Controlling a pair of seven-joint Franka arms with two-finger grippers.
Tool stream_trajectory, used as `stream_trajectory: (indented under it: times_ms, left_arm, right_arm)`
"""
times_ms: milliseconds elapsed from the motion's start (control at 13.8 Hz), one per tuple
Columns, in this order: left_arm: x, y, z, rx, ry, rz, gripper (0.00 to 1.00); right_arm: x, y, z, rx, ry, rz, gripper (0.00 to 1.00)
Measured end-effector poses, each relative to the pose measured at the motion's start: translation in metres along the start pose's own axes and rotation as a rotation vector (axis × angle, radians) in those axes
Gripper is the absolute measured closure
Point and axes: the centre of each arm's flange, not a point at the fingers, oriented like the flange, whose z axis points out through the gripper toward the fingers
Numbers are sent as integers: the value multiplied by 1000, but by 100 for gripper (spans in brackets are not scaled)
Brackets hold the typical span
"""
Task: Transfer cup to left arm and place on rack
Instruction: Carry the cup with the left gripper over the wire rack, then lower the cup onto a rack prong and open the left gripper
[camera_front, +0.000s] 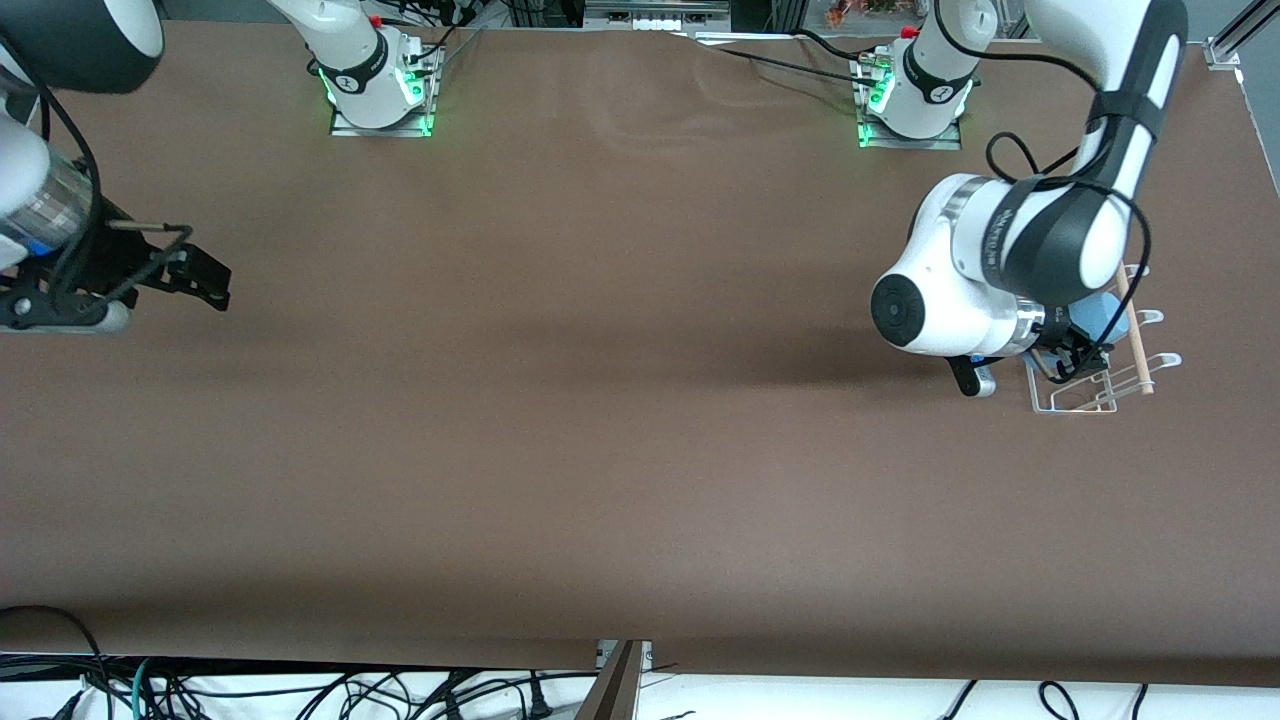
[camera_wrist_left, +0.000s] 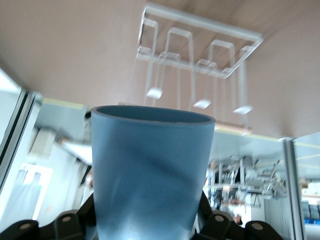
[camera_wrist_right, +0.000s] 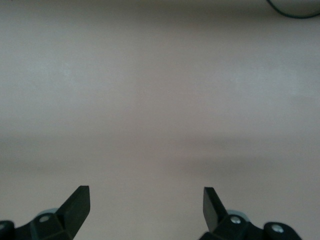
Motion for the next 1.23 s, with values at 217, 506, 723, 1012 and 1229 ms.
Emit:
stream_trajectory:
  times_ms: [217, 506, 723, 1012, 1229]
  left_arm:
    - [26, 18, 42, 68, -143, -51, 24]
    - [46, 44, 92, 108, -236, -77, 24]
    - [40, 55, 126, 94, -213, -79, 24]
    - [49, 87, 141, 111, -213, -113, 24]
    - [51, 95, 145, 157, -235, -133, 24]
  right_arm:
    - [-7, 3, 0, 26, -31, 20, 0]
    - [-8, 11, 6, 59, -55, 64, 0]
    - [-7, 14, 6, 60, -54, 70, 0]
    - [-7, 14, 7, 60, -56, 72, 0]
    - [-6, 14, 10, 60, -59, 71, 0]
